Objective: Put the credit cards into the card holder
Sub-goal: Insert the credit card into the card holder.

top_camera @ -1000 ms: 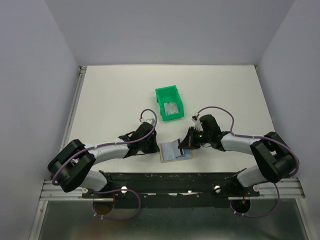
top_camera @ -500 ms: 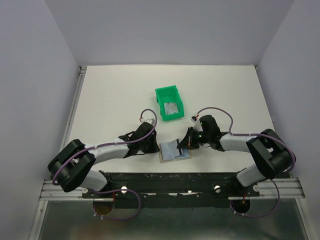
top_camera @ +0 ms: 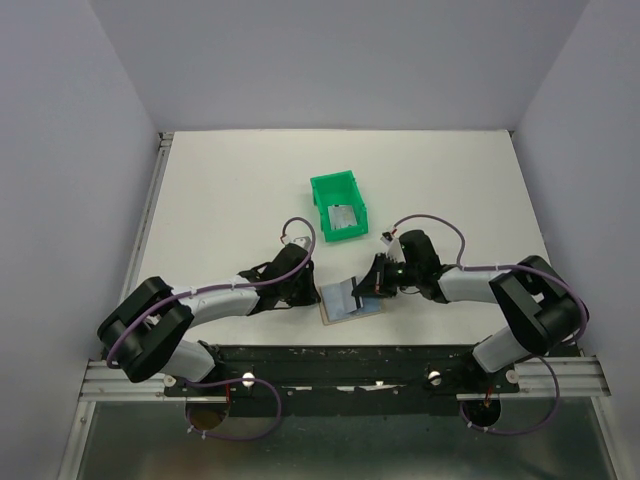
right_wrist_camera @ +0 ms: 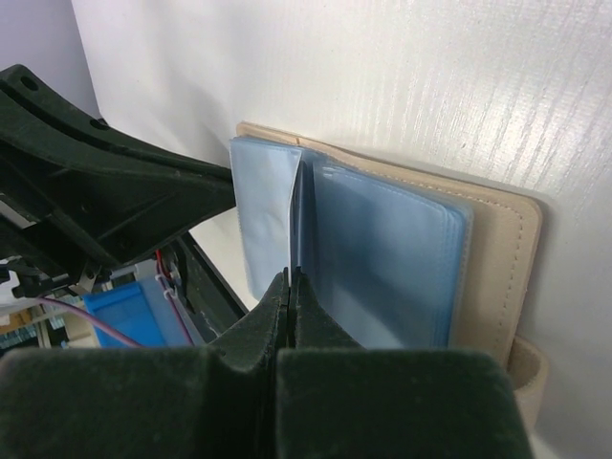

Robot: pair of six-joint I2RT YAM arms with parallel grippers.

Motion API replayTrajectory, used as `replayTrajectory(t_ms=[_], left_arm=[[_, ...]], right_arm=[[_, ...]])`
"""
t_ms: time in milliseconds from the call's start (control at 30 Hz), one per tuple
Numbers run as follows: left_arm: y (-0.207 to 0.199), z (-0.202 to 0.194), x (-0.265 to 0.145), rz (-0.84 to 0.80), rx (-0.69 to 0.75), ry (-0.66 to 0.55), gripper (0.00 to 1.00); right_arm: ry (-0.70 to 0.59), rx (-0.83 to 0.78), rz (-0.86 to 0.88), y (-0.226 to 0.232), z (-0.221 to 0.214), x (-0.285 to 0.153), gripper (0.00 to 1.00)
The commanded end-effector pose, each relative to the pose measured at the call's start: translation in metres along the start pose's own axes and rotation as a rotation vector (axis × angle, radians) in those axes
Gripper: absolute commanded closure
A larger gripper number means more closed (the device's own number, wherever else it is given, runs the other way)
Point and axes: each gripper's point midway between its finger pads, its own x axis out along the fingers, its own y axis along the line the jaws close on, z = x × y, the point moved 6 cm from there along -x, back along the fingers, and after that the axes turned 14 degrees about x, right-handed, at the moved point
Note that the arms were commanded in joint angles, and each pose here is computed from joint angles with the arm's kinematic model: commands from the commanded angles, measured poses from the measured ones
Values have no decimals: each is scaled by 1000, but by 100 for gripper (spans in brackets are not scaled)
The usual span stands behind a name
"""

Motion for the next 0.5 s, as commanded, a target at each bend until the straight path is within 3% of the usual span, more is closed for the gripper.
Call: replayTrajectory(t_ms=[0, 467], left_arm=[[-4, 0, 3, -16, 7, 14, 100], [-6, 2, 5, -21, 6, 21, 100]], right_arm=[[44, 12, 24, -3, -6, 2, 99], [64, 24, -29, -14, -18, -7, 99]])
